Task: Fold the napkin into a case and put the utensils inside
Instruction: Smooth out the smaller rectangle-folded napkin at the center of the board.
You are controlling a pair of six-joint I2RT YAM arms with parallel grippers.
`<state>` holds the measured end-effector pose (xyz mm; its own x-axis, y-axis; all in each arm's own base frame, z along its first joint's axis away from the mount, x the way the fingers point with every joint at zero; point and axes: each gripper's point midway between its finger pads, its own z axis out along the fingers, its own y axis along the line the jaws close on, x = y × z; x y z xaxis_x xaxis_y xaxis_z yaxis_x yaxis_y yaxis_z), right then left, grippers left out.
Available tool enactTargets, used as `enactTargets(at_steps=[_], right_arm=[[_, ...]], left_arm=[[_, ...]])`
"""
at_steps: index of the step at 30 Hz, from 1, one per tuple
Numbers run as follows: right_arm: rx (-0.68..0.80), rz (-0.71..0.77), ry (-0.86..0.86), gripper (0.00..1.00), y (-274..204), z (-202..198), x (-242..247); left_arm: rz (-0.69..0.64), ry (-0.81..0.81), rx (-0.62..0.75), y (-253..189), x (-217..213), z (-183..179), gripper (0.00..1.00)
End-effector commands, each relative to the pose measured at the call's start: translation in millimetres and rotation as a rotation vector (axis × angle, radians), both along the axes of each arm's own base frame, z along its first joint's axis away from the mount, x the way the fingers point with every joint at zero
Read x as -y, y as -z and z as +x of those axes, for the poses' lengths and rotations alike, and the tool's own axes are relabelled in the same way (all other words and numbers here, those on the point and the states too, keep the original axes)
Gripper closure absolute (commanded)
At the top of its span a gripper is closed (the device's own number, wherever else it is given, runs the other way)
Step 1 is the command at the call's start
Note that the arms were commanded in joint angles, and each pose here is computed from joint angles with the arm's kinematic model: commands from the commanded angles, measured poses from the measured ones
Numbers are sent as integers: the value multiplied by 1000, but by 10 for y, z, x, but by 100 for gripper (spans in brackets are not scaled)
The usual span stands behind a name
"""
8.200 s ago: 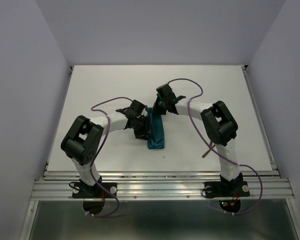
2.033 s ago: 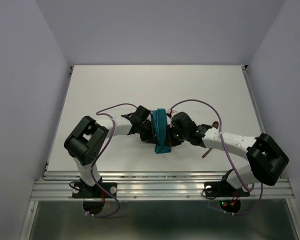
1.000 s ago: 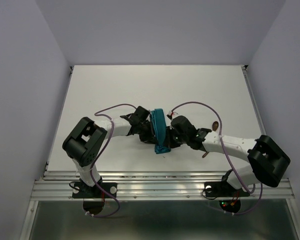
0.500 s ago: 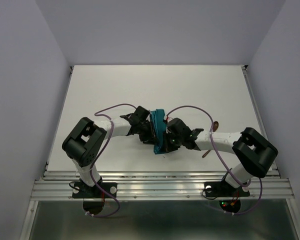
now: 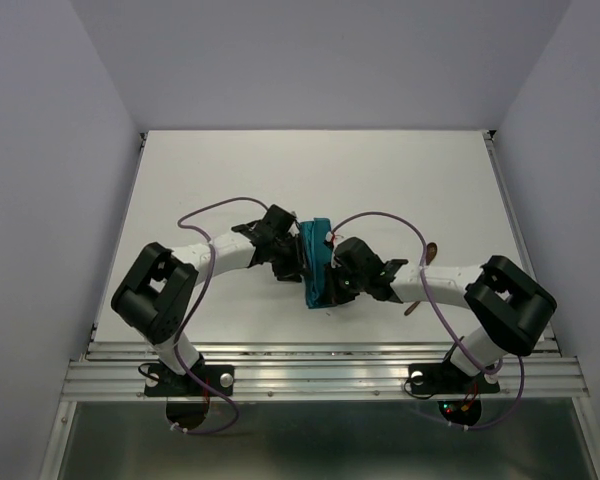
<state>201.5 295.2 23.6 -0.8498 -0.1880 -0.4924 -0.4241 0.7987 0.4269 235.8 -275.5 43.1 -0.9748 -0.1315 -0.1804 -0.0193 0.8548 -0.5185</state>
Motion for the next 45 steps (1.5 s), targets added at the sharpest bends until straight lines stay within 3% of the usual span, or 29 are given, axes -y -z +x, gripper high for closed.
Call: enactTargets(at_steps=[1,8,14,21,24,25,29,45], right_arm=[[-13,-159,-8,92,284,-138,349],[-6,-161,-7,92,268,-138,367],[-12,-174,1,92,289,-190,444],[-8,-186,17,92,280,-219,520],[-6,-184,22,92,271,-210,516],[-3,-183,23,93,263,-203,512],[-2,-181,21,93,257,-190,495],[-6,-182,21,92,261,-185,484]], left_arm=[[-15,0,86,-263,-15,198,54],[-42,-10,147,-424,88,446,58],[-38,-75,190,-530,31,976,62],[-80,-52,200,-601,223,1304,71],[-76,-39,182,-567,291,1348,71],[-56,-48,191,-561,284,1378,65],[-17,-79,222,-586,253,1480,61],[94,-71,221,-358,304,1655,58]])
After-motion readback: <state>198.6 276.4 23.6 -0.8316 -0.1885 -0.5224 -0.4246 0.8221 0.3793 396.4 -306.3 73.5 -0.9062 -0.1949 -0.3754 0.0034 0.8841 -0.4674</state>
